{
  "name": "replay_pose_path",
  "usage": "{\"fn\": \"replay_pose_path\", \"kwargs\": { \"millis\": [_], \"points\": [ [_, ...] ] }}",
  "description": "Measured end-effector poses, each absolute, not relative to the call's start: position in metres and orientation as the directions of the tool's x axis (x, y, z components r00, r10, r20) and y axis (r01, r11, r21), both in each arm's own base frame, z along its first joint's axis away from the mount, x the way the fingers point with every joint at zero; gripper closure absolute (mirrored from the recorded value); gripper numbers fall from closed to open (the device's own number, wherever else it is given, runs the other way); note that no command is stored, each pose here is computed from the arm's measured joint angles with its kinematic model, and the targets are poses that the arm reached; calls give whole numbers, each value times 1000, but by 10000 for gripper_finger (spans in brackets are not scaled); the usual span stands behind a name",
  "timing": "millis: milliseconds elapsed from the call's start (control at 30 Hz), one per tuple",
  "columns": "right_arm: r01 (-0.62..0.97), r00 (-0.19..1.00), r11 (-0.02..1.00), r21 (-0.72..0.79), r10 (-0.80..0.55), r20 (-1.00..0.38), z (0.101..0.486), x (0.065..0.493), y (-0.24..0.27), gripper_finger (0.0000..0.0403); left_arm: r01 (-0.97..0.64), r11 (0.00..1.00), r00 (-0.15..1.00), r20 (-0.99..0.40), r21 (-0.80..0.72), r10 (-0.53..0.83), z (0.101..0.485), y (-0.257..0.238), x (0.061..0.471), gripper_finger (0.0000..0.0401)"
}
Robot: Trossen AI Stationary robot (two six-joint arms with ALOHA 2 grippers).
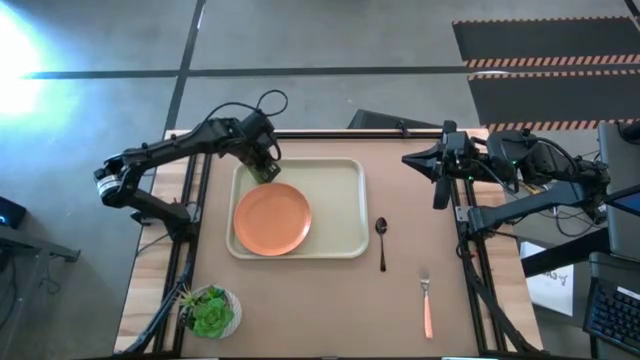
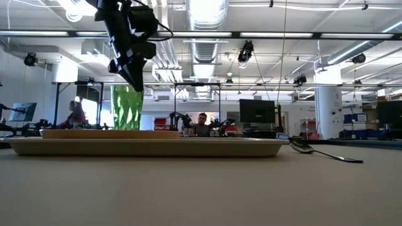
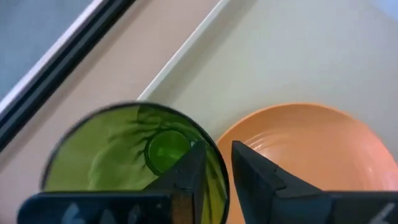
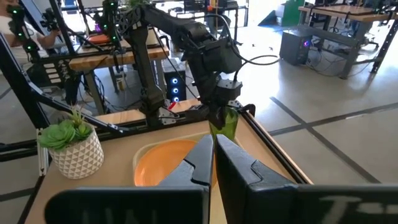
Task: Pick and place plate/cup/fork/spoon on tray
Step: Move the green glass to the top left of the white serving gray, then adjust the orange plate on the white serving tray
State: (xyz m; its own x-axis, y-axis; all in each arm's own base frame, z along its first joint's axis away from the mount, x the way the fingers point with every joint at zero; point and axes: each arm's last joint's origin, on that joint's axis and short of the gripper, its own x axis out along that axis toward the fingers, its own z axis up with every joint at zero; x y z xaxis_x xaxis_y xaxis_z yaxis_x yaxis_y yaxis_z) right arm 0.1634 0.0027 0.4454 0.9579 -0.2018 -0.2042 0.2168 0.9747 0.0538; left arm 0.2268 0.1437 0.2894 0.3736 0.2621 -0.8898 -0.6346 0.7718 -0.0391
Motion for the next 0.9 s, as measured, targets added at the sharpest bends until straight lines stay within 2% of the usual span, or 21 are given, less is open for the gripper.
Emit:
{"fn": "replay_pose_path", "kwargs": {
  "millis": [267,533,800,900],
  "points": [
    [217,958,975,54,-202,-204,445,163,3,394,-625,779,431,-853,-47,294,311,143,227,322],
    [189,952,979,82,-162,-261,432,174,4,394,-599,796,578,-734,-85,357,364,129,211,322],
    [135,892,978,159,-50,-450,378,238,9,394,-537,825,726,-595,-177,345,404,85,179,322],
    [66,893,977,201,32,-449,363,269,9,394,-491,845,776,-546,-210,316,414,67,166,322]
  ]
}}
